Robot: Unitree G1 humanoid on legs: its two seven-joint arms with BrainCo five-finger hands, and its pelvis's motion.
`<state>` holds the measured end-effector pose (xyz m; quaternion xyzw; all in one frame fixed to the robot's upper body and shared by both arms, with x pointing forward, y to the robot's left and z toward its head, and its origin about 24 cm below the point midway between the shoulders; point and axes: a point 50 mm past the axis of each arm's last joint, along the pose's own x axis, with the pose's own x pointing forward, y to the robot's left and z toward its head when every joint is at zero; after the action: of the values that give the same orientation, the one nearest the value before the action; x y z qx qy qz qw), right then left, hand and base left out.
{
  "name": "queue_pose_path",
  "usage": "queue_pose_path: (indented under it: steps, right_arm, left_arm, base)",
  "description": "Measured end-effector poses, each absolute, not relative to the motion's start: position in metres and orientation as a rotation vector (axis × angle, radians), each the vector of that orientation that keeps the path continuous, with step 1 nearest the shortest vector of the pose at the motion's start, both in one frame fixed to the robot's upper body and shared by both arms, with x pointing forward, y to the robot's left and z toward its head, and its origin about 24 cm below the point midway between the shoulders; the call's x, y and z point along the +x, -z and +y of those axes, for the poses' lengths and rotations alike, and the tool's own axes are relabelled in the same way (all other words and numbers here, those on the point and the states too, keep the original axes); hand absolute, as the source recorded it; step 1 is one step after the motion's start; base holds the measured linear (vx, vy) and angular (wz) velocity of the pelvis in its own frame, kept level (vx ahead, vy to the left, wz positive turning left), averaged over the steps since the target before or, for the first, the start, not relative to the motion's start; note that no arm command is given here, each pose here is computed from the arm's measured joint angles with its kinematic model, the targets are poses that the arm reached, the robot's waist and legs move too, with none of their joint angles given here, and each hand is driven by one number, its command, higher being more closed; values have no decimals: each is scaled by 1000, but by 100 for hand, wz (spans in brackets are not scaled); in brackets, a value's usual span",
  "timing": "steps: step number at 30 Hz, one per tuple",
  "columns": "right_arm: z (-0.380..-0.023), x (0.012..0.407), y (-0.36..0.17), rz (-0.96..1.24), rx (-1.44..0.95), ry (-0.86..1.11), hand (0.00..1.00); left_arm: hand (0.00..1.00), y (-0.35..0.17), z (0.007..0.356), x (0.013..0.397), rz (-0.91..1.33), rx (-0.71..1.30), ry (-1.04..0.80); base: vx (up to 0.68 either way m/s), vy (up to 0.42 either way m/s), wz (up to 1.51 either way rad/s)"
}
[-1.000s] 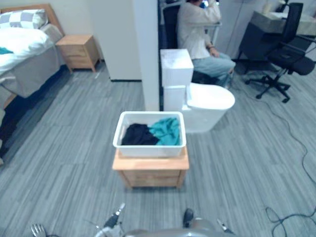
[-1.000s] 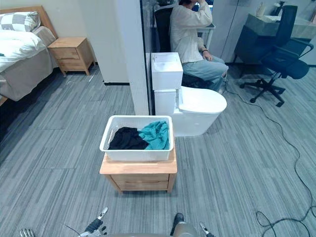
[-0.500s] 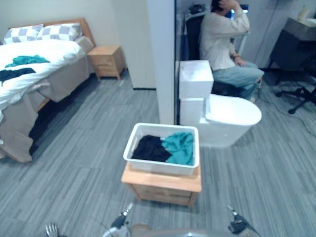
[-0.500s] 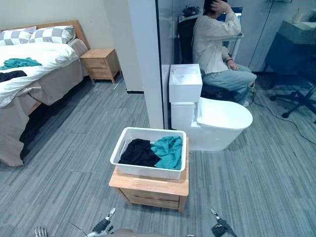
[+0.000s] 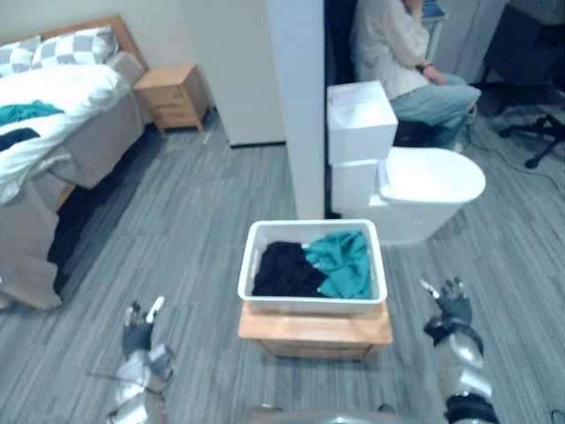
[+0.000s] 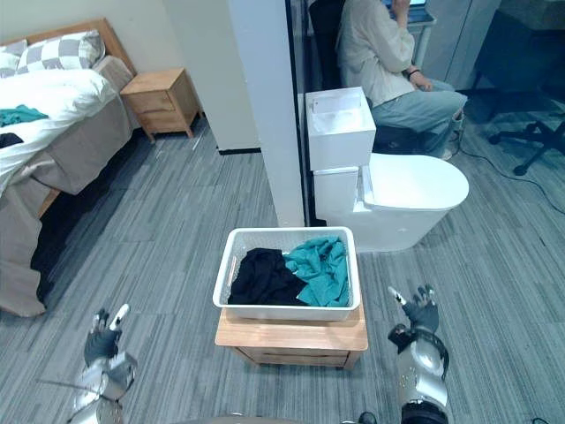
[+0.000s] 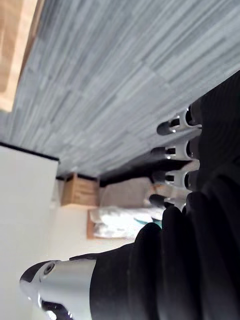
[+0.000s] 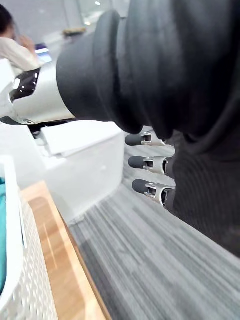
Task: Pick up the laundry basket with both hands and put the clothes into the washing machine.
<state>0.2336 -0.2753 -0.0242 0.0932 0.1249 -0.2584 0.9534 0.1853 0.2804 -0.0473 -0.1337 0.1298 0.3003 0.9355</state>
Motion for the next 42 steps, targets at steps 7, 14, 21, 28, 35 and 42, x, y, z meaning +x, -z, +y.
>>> queue_pose_path:
  steps: [7,14,21,28,35,42]
  right_arm:
    - [-239,336,-80,-42,74,282,0]
    - [-200,377,-120,-81,32,171,0]
    - [-176,397,-143,-88,36,143,0]
    - [-160,400,-159,-138,35,124,0]
    - [-153,394,-194,-296,55,123,0]
    - [-149,378,-219,-461,65,113,0]
  left_arm:
    - [0,-24,238,286,9,-307,-424]
    - [0,-79,229,337,-109,-246,-382]
    - [0,-99,212,367,-79,-159,-325]
    - [0,-128,202,379,-154,-130,-322]
    - [0,-146,200,385,-202,-125,-351]
    - [0,-155,200,390,-204,-85,-369]
  base:
    - [-174,-38,11]
    - [-143,-38,1]
    - [-43,-8,-5]
    - [-13,-6,-11]
    - [-14,-21,-12]
    - [-10,-21,-7]
